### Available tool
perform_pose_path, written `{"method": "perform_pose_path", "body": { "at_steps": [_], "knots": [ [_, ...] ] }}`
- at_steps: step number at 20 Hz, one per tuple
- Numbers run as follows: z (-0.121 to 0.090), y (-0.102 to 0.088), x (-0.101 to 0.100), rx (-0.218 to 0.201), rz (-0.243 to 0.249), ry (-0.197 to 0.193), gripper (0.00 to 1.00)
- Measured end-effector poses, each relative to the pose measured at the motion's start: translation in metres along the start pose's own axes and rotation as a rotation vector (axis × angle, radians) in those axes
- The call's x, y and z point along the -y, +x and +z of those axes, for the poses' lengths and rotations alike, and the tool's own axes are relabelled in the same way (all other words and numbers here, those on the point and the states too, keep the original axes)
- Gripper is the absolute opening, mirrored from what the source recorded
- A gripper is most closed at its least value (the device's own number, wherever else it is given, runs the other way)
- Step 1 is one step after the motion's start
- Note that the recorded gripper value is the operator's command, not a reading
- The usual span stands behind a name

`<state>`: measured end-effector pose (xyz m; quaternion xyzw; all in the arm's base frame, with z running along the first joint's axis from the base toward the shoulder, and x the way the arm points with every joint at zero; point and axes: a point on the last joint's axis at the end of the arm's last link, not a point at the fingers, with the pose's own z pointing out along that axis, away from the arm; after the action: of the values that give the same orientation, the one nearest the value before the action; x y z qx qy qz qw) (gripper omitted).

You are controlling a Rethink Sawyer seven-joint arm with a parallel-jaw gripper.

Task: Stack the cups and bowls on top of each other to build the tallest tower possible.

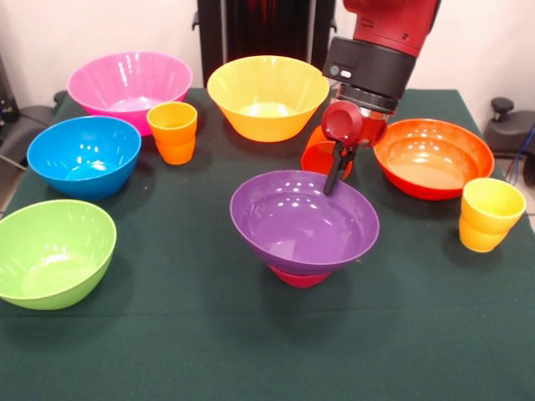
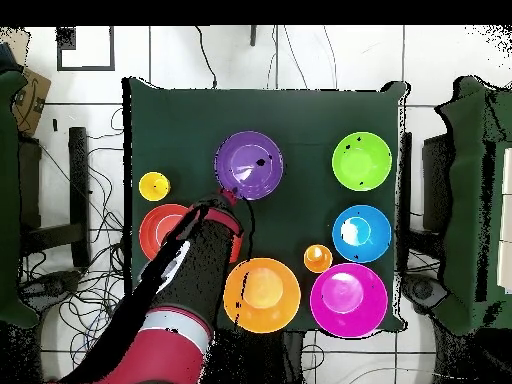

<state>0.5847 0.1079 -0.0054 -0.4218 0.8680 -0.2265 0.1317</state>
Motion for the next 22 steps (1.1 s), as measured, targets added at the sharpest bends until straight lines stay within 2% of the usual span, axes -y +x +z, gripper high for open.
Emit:
{"method": "perform_pose_path", "body": {
  "at_steps": [12,22],
  "knots": [
    [0.005,-0.008,0.009,0.041,0.054,-0.035,0.0],
    [0.006,-0.009,0.009,0.049,0.044,-0.038,0.0]
  ]
}}
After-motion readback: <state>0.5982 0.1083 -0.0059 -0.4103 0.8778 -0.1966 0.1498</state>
